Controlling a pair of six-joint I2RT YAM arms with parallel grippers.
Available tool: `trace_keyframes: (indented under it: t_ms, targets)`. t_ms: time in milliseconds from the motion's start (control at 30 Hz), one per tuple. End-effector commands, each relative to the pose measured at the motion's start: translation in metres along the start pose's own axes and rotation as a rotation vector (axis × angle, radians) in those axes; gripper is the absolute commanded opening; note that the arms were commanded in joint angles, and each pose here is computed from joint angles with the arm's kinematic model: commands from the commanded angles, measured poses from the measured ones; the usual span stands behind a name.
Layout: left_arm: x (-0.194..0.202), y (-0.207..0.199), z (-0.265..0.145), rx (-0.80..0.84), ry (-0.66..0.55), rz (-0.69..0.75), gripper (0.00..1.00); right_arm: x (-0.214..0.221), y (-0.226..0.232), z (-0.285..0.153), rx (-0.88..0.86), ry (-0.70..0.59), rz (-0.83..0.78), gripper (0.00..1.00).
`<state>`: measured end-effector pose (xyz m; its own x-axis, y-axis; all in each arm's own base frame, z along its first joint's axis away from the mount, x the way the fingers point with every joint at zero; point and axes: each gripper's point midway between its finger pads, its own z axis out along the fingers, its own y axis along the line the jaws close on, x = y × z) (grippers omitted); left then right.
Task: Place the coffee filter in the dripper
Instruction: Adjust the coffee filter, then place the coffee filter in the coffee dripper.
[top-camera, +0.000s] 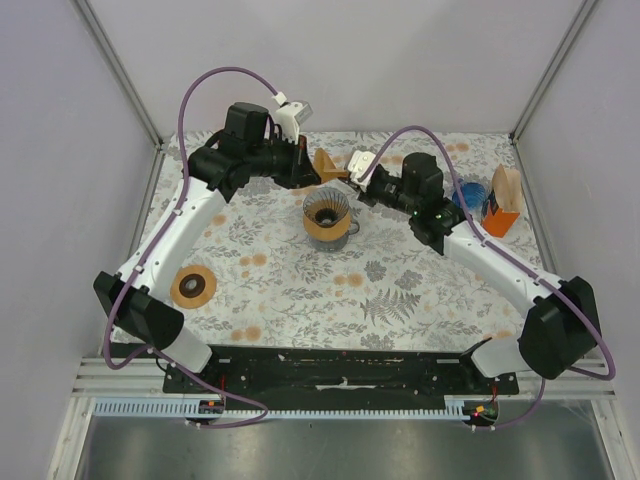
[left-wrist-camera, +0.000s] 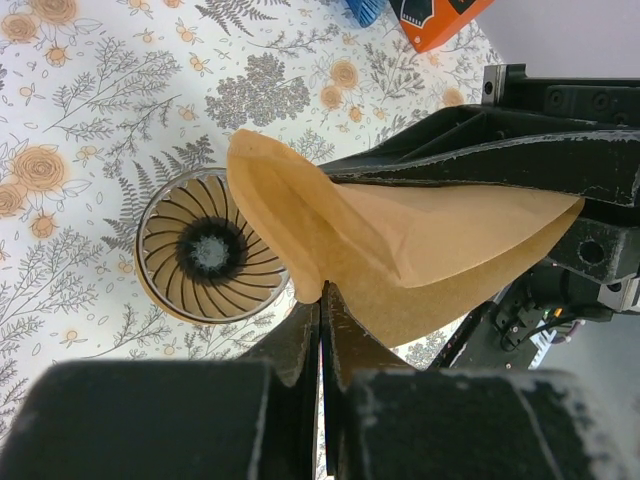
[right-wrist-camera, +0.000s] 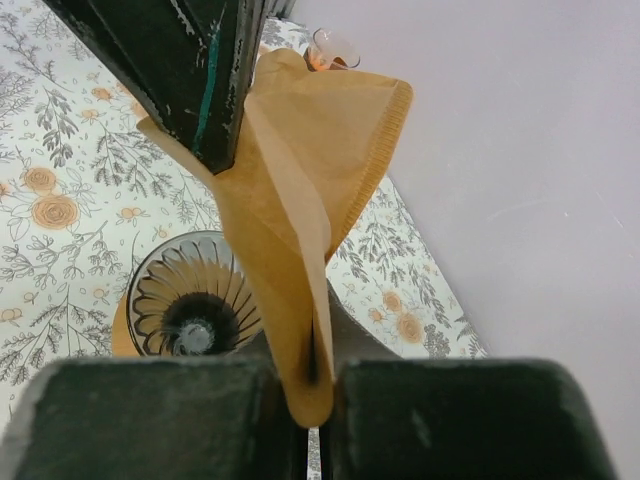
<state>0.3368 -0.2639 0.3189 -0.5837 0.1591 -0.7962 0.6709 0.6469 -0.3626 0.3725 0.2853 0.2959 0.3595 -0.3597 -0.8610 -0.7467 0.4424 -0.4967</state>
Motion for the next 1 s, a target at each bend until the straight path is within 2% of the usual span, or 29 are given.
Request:
trace_keyframes:
  t_ms: [0,100,133,167,200,233,400,533,600,667,833,967]
  targets:
    - [-0.023,-0.018,-0.021,0.044,-0.074,0.063,0.02,-0.012,-0.010,-0.002,0.005,-0.015,0.034,0.00]
    - [-0.023,-0.016,-0.020,0.030,-0.074,0.063,0.02,-0.015,-0.009,-0.006,0.000,-0.038,0.044,0.00]
    - [-0.023,-0.013,-0.020,0.015,-0.075,0.063,0.02,-0.015,-0.012,-0.007,0.013,-0.036,0.058,0.15]
    - [-0.023,-0.009,-0.020,-0.006,-0.076,0.062,0.02,-0.013,-0.014,-0.008,0.022,-0.030,0.072,0.59]
    - [-0.023,-0.002,-0.020,-0.042,-0.078,0.064,0.02,-0.012,-0.015,-0.011,0.032,-0.024,0.085,0.91]
    - [-0.022,0.003,-0.019,-0.072,-0.077,0.070,0.02,-0.011,-0.017,-0.014,0.040,-0.023,0.090,0.98]
    - [-0.018,0.028,-0.018,-0.192,-0.064,0.102,0.02,-0.016,-0.018,-0.035,0.041,-0.080,0.153,0.98]
    - [-0.012,0.043,-0.010,-0.283,-0.035,0.152,0.02,-0.039,-0.001,-0.043,-0.089,-0.136,0.204,0.98]
    - [-0.005,0.046,-0.003,-0.311,-0.001,0.221,0.02,-0.053,0.002,-0.043,-0.123,-0.157,0.295,0.98]
    - [0.000,0.048,0.004,-0.328,0.024,0.236,0.02,-0.064,-0.012,-0.042,-0.068,-0.165,0.405,0.98]
    - [0.006,0.055,0.014,-0.343,0.042,0.209,0.02,-0.049,-0.025,-0.021,0.066,-0.054,0.698,0.88]
    - [0.011,0.058,0.021,-0.354,0.050,0.168,0.02,-0.027,-0.007,-0.007,0.146,0.074,0.755,0.85]
